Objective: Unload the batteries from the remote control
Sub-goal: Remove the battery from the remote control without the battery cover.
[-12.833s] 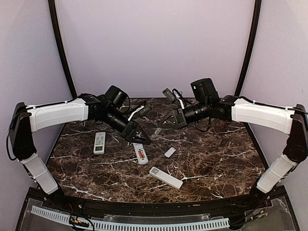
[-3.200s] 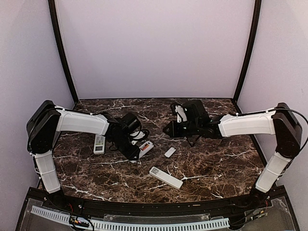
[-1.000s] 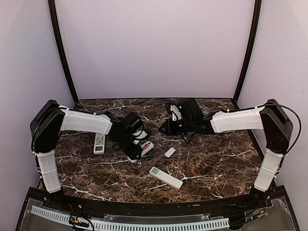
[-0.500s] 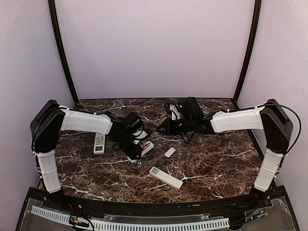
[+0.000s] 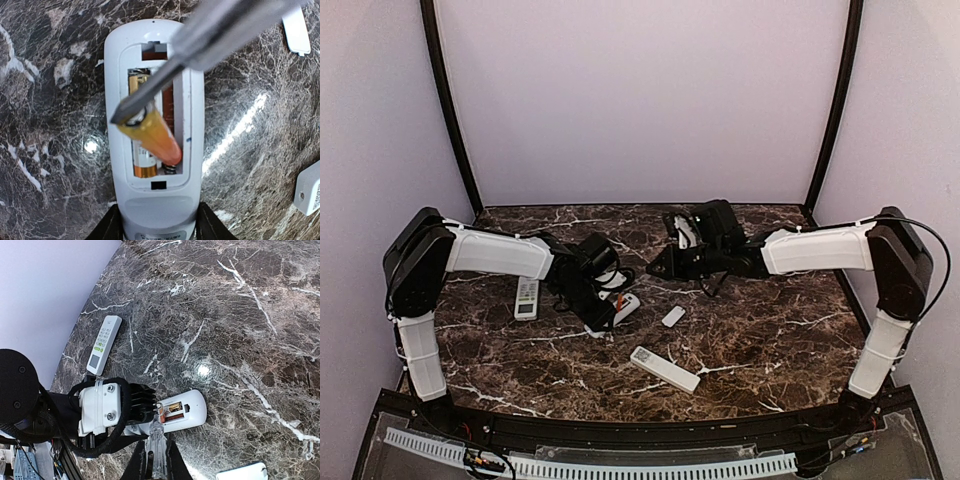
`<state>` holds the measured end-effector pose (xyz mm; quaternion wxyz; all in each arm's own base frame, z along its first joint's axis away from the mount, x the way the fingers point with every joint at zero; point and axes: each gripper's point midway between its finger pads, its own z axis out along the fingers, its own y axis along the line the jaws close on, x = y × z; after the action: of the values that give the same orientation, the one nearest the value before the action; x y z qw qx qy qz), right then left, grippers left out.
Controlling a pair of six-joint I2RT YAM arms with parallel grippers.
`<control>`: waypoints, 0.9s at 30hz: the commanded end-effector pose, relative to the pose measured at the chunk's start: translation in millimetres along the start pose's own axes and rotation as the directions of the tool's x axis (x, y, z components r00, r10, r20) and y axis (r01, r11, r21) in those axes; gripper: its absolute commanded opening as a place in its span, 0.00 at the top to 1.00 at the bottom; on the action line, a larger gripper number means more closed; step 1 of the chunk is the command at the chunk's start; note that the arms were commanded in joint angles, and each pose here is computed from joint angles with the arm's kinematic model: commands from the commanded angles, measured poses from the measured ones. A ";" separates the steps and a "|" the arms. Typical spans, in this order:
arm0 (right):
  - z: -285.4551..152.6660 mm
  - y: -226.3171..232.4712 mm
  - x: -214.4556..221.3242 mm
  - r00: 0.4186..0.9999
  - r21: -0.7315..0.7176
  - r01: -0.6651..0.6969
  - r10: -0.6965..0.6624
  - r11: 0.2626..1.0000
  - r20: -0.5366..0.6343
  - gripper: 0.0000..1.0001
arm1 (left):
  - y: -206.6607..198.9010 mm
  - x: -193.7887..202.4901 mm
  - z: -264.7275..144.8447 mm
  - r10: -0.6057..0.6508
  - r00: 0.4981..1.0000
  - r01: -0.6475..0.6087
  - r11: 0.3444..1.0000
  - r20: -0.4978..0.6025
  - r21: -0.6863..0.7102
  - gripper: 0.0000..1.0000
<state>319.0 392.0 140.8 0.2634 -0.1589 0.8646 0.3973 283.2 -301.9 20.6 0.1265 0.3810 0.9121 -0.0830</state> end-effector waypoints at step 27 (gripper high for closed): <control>-30.5 -38.6 32.8 0.995 0.238 -0.070 0.086 0.969 -0.058 1.00 | -0.9 27.2 15.4 0.008 0.993 -0.009 1.000 -0.114 -0.006 0.67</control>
<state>299.7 352.4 118.2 0.2293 -0.1165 0.9085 0.3294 283.5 -301.7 20.4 0.1251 0.3810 0.9125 -0.0810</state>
